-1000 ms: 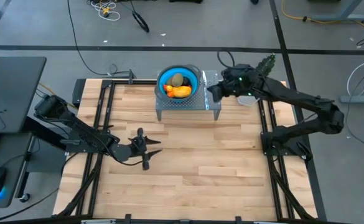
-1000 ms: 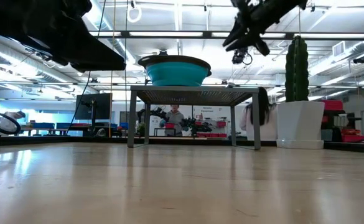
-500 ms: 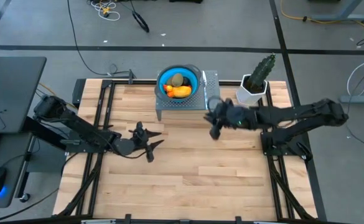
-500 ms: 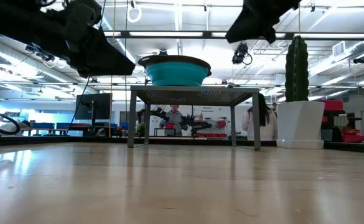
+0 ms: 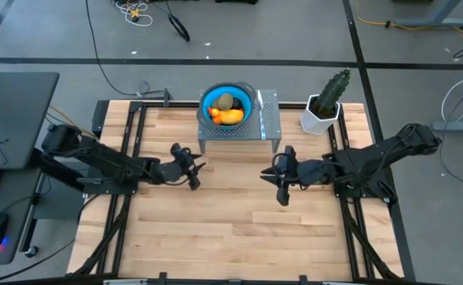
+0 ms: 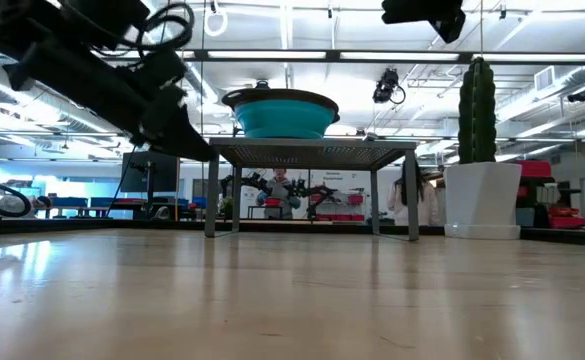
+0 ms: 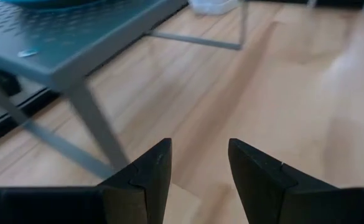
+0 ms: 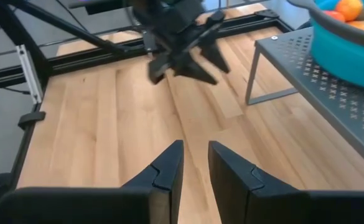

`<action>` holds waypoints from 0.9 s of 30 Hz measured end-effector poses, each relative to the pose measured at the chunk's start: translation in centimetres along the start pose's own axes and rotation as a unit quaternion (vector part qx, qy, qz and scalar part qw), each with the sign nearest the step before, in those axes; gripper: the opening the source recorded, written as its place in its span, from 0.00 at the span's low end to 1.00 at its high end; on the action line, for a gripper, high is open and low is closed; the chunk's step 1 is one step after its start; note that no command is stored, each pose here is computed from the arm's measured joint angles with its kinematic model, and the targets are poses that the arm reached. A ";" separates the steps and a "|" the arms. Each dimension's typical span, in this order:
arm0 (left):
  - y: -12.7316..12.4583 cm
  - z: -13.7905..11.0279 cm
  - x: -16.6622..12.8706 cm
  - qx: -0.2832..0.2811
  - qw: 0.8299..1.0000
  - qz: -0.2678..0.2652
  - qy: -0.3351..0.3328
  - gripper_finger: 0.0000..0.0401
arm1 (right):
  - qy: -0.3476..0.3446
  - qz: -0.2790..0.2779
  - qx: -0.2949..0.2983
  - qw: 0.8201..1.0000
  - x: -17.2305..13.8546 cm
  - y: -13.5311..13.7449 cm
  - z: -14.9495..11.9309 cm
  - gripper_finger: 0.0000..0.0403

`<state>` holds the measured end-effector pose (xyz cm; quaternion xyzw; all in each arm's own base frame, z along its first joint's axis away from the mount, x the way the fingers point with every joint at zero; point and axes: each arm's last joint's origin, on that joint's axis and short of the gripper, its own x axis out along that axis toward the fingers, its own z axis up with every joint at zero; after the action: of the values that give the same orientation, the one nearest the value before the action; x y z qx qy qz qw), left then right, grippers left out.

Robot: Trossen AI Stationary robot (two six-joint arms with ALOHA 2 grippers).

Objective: Pick & Place Fruit
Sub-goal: Adjust the shelf

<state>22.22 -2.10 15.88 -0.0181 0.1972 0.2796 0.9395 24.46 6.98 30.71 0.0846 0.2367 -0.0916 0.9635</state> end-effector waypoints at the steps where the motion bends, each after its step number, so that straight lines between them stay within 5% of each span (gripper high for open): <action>1: 0.3 0.0 0.2 -0.001 1.000 0.007 0.003 0.42 | 0.000 0.002 -0.001 1.000 0.0 0.1 0.0 0.21; 19: 4.4 0.6 2.7 -0.018 0.997 0.075 0.024 0.42 | 0.033 -0.006 -0.040 0.999 1.6 1.0 -1.3 0.21; 27: 4.2 0.5 2.7 -0.024 0.999 0.037 0.032 0.42 | 0.044 -0.005 -0.040 0.998 2.1 1.2 -1.6 0.21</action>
<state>22.26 2.92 15.66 -0.0419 0.2212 0.3182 0.9209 25.84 8.19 28.44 0.0484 0.2829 -0.0829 0.9543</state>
